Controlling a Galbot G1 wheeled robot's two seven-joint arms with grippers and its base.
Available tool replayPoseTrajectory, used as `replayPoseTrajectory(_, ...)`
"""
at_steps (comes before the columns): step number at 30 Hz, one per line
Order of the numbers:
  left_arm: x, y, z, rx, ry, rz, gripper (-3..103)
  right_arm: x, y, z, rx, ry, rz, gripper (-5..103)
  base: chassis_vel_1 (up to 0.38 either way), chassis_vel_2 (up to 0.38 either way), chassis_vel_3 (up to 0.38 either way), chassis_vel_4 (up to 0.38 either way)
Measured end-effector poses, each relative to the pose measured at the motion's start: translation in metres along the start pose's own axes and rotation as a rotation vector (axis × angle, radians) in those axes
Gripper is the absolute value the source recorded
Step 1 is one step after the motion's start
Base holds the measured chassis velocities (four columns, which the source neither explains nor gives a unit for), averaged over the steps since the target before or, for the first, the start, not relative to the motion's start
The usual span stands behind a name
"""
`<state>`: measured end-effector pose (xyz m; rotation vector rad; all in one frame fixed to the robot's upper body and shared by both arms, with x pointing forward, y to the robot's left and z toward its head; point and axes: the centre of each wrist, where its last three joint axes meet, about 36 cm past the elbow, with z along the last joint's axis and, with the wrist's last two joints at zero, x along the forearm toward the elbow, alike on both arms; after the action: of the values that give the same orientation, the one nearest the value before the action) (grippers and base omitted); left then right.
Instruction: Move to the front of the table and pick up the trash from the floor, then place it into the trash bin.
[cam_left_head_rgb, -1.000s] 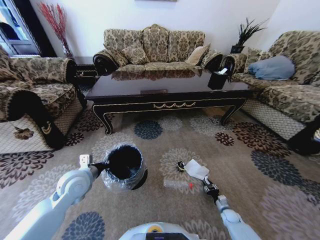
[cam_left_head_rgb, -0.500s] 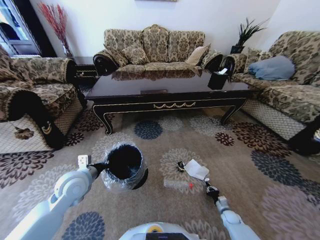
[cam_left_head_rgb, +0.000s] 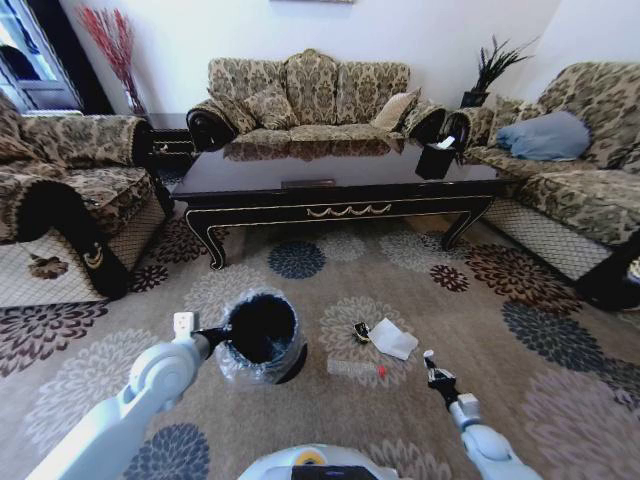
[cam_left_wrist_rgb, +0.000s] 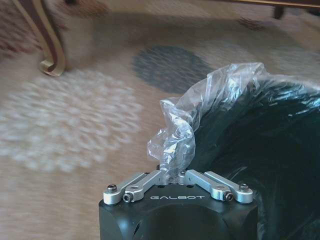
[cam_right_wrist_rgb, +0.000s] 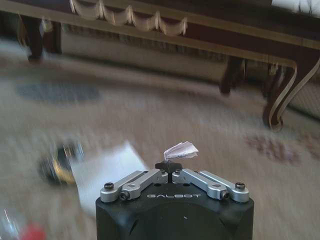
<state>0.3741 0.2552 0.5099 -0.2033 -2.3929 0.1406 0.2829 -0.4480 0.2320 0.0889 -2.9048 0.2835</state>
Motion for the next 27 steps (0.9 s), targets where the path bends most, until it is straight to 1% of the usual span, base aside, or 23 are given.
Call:
replayPoseTrajectory(1, -0.007, -0.006, -0.001, -0.001, 0.016, 0.024, 2, 0.007, 0.001, -0.014, -0.006, -0.027, -0.006, 0, 0.0, 0.0, 0.0, 0.0)
replayPoseTrajectory(3, -0.019, -0.015, -0.004, -0.023, 0.036, 0.033, 2, 0.019, 0.005, -0.036, -0.012, -0.071, -0.024, 0, 0.0, 0.0, 0.0, 0.0)
replayPoseTrajectory(4, -0.026, -0.021, -0.007, -0.03, 0.047, 0.045, 2, 0.026, 0.011, -0.05, -0.014, -0.1, -0.041, 0, 0.0, 0.0, 0.0, 0.0)
replayPoseTrajectory(5, -0.03, -0.027, -0.012, -0.029, 0.057, 0.063, 2, 0.03, 0.016, -0.06, -0.016, -0.121, -0.049, 0, 0.0, 0.0, 0.0, 0.0)
replayPoseTrajectory(6, -0.03, -0.027, -0.012, -0.029, 0.057, 0.063, 2, 0.03, 0.016, -0.06, -0.016, -0.121, -0.049, 0, 0.0, 0.0, 0.0, 0.0)
replayPoseTrajectory(9, -0.046, -0.049, -0.03, -0.043, 0.07, 0.103, 2, 0.048, 0.041, -0.097, -0.041, -0.197, -0.071, 0, 0.0, 0.0, 0.0, 0.0)
replayPoseTrajectory(10, -0.046, -0.049, -0.03, -0.043, 0.07, 0.103, 2, 0.048, 0.041, -0.097, -0.041, -0.197, -0.071, 0, 0.0, 0.0, 0.0, 0.0)
replayPoseTrajectory(13, -0.059, -0.07, -0.038, -0.074, 0.084, 0.129, 2, 0.063, 0.06, -0.123, -0.038, -0.249, -0.104, 0, 0.0, 0.0, 0.0, 0.0)
replayPoseTrajectory(14, -0.069, -0.087, -0.037, -0.095, 0.111, 0.159, 2, 0.071, 0.074, -0.143, -0.035, -0.291, -0.136, 0, 0.0, 0.0, 0.0, 0.0)
replayPoseTrajectory(15, -0.069, -0.087, -0.037, -0.095, 0.111, 0.159, 2, 0.071, 0.074, -0.143, -0.035, -0.291, -0.136, 0, 0.0, 0.0, 0.0, 0.0)
replayPoseTrajectory(16, -0.072, -0.092, -0.036, -0.103, 0.121, 0.164, 2, 0.074, 0.079, -0.15, -0.035, -0.304, -0.148, 0, 0.0, 0.0, 0.0, 0.0)
replayPoseTrajectory(17, -0.077, -0.1, -0.033, -0.116, 0.135, 0.167, 2, 0.076, 0.085, -0.158, -0.034, -0.318, -0.164, 0, 0.0, 0.0, 0.0, 0.0)
replayPoseTrajectory(19, -0.087, -0.121, -0.026, -0.149, 0.163, 0.184, 2, 0.08, 0.101, -0.178, -0.022, -0.358, -0.201, 0, 0.0, 0.0, 0.0, 0.0)
replayPoseTrajectory(20, -0.087, -0.121, -0.026, -0.149, 0.163, 0.184, 2, 0.08, 0.101, -0.178, -0.022, -0.358, -0.201, 0, 0.0, 0.0, 0.0, 0.0)
replayPoseTrajectory(21, -0.089, -0.132, -0.024, -0.162, 0.172, 0.197, 2, 0.081, 0.109, -0.186, -0.021, -0.371, -0.214, 0, 0.0, 0.0, 0.0, 0.0)
replayPoseTrajectory(22, -0.092, -0.15, -0.022, -0.185, 0.185, 0.211, 2, 0.082, 0.121, -0.199, -0.012, -0.391, -0.252, 0, 0.0, 0.0, 0.0, 0.0)
replayPoseTrajectory(23, -0.094, -0.154, -0.022, -0.194, 0.187, 0.209, 2, 0.082, 0.123, -0.201, -0.004, -0.393, -0.266, 0, 0.0, 0.0, 0.0, 0.0)
replayPoseTrajectory(24, -0.094, -0.154, -0.022, -0.194, 0.187, 0.209, 2, 0.082, 0.123, -0.201, -0.004, -0.393, -0.266, 0, 0.0, 0.0, 0.0, 0.0)
replayPoseTrajectory(27, -0.094, -0.166, -0.023, -0.205, 0.192, 0.221, 2, 0.085, 0.132, -0.199, 0.014, -0.381, -0.29, 0, 0.0, 0.0, 0.0, 0.0)
